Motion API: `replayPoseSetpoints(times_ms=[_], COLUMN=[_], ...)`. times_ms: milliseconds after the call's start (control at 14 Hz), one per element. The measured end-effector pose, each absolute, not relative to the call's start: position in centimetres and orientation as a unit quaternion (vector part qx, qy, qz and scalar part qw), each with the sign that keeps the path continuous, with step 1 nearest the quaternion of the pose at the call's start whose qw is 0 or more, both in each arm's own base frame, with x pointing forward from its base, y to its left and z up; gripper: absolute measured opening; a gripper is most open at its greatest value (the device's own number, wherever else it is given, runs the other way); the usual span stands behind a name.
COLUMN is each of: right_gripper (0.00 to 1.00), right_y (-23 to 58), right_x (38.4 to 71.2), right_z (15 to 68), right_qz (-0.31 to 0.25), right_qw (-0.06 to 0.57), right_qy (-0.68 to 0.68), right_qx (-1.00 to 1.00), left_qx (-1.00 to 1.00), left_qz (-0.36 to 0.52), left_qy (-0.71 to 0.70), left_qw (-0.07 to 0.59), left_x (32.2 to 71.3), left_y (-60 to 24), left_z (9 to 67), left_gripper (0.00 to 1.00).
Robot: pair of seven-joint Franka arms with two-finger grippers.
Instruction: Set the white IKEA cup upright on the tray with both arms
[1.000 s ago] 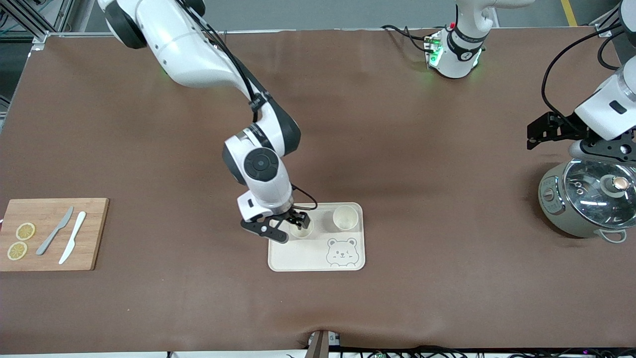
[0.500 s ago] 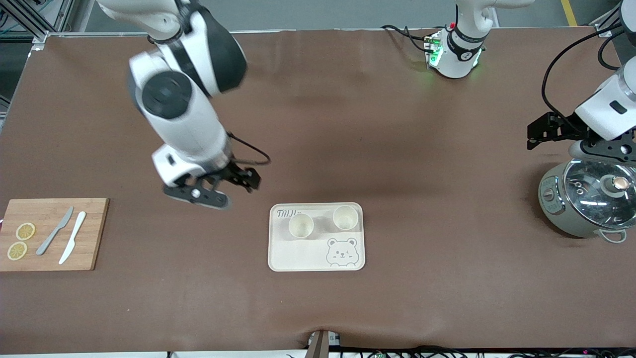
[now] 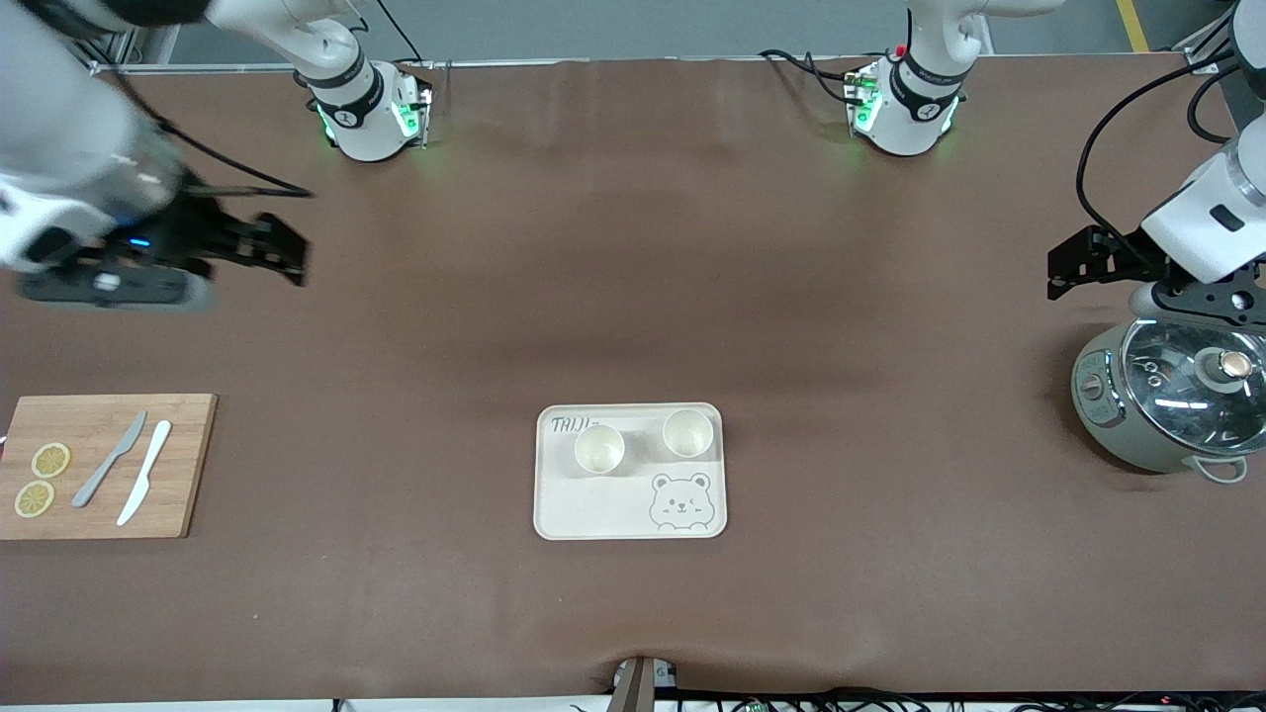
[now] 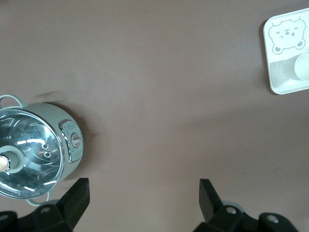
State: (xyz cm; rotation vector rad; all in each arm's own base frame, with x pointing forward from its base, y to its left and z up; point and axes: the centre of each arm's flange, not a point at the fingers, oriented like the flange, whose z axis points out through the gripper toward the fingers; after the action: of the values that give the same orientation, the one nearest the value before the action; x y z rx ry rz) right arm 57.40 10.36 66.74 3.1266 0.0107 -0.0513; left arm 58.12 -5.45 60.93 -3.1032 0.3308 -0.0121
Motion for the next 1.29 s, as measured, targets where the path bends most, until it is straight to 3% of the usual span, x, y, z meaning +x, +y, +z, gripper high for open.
replayPoseSetpoints(times_ms=[214, 714, 1286], right_gripper=[1.00, 1.00, 1.00], right_y=[4.1, -0.2, -2.2], right_x=[56.4, 53.0, 52.9], right_z=[66.9, 63.7, 65.0], right_qz=[-0.016, 0.009, 0.023], right_qw=[0.003, 0.002, 0.003], right_qy=[0.004, 0.011, 0.004], right_qx=[1.000, 1.000, 1.000], left_qx=[-0.994, -0.994, -0.994], left_qz=[-0.004, -0.004, -0.004], left_qy=[0.106, 0.106, 0.106], left_qw=[0.010, 0.010, 0.010], left_x=[58.1, 58.1, 58.1], left_y=[-5.5, -5.5, -5.4], left_z=[60.9, 60.9, 60.9], left_gripper=[1.00, 1.00, 1.00])
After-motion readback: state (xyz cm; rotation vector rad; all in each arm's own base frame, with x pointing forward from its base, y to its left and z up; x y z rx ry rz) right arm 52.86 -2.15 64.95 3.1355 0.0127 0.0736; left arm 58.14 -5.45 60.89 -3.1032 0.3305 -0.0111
